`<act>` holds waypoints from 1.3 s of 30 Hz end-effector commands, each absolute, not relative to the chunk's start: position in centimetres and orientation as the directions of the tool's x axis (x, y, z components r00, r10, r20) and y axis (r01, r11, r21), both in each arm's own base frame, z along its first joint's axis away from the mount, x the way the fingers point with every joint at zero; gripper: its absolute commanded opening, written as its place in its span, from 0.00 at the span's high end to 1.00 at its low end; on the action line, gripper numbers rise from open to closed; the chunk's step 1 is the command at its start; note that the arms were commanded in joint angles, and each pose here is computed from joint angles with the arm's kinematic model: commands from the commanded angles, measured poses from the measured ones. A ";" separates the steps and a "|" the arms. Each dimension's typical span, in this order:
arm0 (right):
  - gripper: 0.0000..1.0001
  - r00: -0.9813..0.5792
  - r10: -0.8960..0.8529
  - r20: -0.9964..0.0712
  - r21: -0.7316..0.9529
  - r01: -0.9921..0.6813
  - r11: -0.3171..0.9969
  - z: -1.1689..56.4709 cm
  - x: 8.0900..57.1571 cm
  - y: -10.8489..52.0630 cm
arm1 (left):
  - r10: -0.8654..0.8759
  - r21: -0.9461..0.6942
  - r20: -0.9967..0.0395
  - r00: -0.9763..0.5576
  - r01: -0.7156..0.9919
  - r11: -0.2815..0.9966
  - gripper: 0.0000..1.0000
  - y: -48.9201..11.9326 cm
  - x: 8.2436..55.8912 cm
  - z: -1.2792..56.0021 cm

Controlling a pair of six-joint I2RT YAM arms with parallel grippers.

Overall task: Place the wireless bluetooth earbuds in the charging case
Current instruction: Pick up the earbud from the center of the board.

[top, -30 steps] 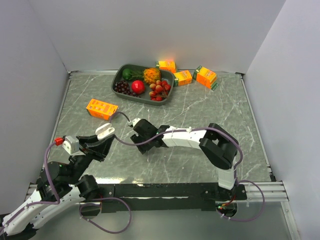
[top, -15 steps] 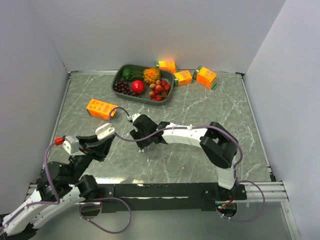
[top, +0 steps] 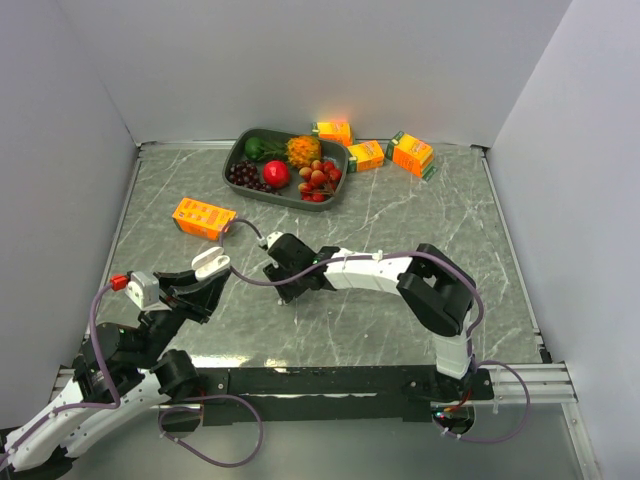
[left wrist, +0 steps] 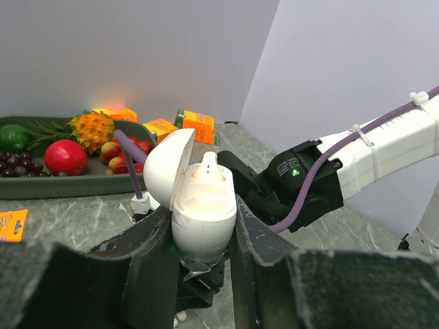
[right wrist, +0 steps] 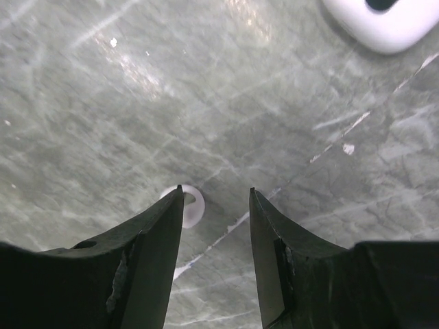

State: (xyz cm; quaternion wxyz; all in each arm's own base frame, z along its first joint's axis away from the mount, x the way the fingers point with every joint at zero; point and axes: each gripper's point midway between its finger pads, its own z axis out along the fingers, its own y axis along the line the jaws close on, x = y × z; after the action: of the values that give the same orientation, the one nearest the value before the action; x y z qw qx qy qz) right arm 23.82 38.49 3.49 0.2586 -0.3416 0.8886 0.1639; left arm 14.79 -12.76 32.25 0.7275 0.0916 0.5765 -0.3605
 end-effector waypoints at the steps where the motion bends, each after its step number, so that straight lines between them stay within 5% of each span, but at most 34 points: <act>1: 0.50 -0.630 -0.524 -0.573 0.098 -0.688 0.719 3.1 23.8 38.1 | -0.523 -0.312 -0.842 0.135 0.668 0.675 0.99 -10.7 13.0 34.4; 24: 0.51 -0.612 -0.565 -0.553 0.088 -0.718 0.691 2.2 21.4 38.4 | -0.528 -0.312 -0.839 0.132 0.677 0.666 0.99 -10.8 12.8 34.7; 39: 0.62 -0.613 -0.580 -0.536 0.099 -0.728 0.678 1.4 20.0 38.6 | -0.536 -0.318 -0.835 0.127 0.682 0.658 0.99 -10.9 12.7 34.7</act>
State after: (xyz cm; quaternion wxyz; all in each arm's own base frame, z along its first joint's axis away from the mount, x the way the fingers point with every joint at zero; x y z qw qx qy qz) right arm 22.03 39.09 2.57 0.2643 -0.3570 0.8818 0.1586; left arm 14.56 -13.02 32.31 0.7253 0.0978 0.5741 -0.3672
